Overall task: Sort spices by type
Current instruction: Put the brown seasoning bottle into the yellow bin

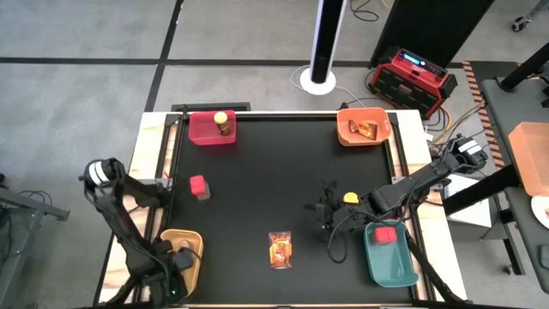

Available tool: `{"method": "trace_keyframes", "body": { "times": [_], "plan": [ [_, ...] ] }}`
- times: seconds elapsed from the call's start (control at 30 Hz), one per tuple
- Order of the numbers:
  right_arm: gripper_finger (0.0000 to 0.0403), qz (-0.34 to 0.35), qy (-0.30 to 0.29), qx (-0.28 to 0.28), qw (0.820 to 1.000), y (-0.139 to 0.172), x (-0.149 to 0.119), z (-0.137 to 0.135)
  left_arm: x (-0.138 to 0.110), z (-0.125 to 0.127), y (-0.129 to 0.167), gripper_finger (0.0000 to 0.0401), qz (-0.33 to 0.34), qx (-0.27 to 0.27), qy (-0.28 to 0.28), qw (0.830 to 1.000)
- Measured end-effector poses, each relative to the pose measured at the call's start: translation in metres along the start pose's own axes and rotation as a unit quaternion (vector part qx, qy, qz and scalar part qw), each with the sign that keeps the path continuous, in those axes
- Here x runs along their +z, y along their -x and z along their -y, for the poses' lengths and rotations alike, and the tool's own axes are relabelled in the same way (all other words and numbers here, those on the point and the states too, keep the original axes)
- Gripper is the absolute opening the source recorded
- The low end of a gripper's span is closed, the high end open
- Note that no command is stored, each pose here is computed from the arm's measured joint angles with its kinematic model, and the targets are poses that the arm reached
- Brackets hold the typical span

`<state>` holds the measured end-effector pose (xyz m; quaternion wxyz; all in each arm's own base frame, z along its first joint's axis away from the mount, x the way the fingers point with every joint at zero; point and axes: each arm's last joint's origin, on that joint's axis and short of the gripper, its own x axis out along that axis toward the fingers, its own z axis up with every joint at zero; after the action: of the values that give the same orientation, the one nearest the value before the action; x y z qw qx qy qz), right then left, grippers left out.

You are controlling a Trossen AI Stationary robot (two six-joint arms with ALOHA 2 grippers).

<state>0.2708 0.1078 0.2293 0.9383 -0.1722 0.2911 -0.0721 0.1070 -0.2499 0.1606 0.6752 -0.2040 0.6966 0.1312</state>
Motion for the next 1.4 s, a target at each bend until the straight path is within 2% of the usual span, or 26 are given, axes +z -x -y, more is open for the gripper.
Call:
{"method": "trace_keyframes", "body": {
  "times": [0.27, 0.43, 0.77, 1.07, 1.17, 1.3, 1.4],
  "plan": [
    [0.0009, -0.003, 0.003, 0.0, 1.0, 0.0, -0.001, 0.0, -0.001, 0.002, -0.009, 0.019, -0.002, 0.015, -0.045, 0.999],
    [0.0009, -0.005, 0.001, 0.0, 1.0, 0.0, -0.001, 0.0, -0.002, 0.0, -0.003, 0.0175, -0.013, 0.01, -0.039, 0.999],
    [0.0009, -0.007, -0.005, 0.0, 1.0, 0.0, -0.001, 0.0, -0.003, 0.0, 0.022, 0.0182, -0.011, 0.063, -0.044, 0.997],
    [0.0009, -0.007, -0.004, 0.0, 1.0, 0.0, -0.001, 0.0, 0.006, 0.006, 0.046, 0.0178, -0.013, 0.026, -0.056, 0.998],
    [0.0009, -0.007, -0.004, 0.0, 1.0, 0.0, -0.001, 0.0, 0.013, 0.007, 0.055, 0.0178, -0.03, 0.017, -0.052, 0.998],
    [0.0009, -0.007, -0.004, 0.0, 1.0, 0.0, -0.002, 0.0, 0.017, 0.006, 0.065, 0.0178, -0.041, 0.031, -0.066, 0.996],
    [0.0009, -0.007, -0.003, 0.0, 1.0, 0.0, -0.002, 0.0, 0.018, 0.006, 0.068, 0.0178, -0.102, 0.03, -0.074, 0.991]
  ]
}}
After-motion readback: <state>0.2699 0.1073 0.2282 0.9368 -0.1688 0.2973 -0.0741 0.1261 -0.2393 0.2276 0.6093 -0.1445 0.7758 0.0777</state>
